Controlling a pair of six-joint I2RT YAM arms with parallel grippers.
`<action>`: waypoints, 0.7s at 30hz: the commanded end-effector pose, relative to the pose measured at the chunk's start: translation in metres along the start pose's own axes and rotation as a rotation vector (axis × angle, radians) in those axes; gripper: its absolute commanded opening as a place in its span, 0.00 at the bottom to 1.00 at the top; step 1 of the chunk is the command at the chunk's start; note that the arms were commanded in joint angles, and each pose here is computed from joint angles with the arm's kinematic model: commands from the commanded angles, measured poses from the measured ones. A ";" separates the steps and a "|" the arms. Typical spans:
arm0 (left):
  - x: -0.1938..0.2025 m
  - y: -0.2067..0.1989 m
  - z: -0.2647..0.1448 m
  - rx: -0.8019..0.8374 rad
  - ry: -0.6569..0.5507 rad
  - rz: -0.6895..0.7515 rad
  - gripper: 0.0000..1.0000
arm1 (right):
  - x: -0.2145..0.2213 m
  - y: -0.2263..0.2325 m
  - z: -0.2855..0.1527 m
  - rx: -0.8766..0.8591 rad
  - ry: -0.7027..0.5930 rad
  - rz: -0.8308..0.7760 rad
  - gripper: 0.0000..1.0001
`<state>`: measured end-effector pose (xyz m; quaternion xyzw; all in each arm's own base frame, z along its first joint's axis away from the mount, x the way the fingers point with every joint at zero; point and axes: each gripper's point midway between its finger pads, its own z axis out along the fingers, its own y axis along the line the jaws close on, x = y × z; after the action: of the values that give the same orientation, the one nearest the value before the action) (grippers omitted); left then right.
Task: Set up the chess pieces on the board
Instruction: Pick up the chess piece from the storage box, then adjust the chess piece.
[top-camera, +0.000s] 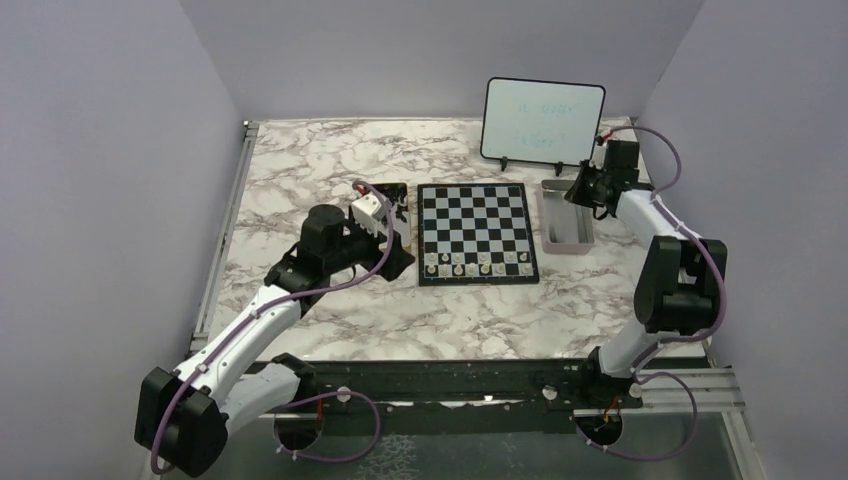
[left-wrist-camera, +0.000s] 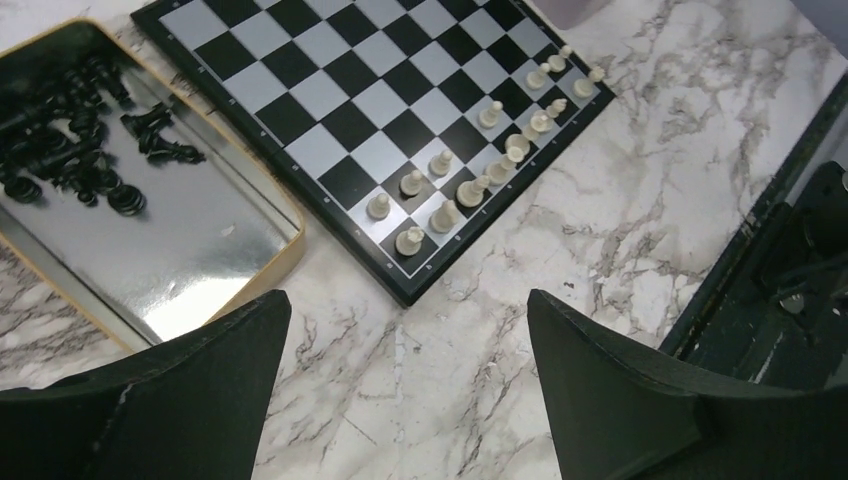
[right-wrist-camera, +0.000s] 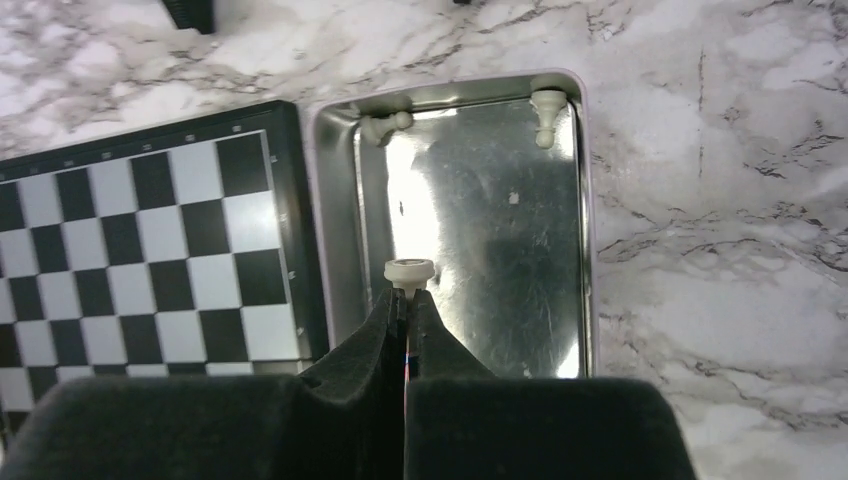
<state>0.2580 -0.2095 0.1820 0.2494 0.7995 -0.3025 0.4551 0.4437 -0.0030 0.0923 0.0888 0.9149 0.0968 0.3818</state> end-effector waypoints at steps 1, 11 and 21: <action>-0.043 -0.033 -0.011 0.178 -0.214 0.186 0.87 | -0.009 0.030 -0.040 -0.092 -0.020 -0.013 0.02; -0.059 -0.067 -0.002 0.368 -0.321 0.785 0.81 | 0.021 0.118 -0.092 -0.430 0.052 -0.036 0.01; -0.048 -0.079 0.017 0.418 -0.323 1.248 0.84 | 0.084 0.213 -0.151 -0.783 0.184 -0.132 0.01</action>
<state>0.2343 -0.2703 0.2232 0.6290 0.4562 -0.2320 0.5851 0.3343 0.1695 0.1712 -0.0871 0.8740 0.3389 0.3373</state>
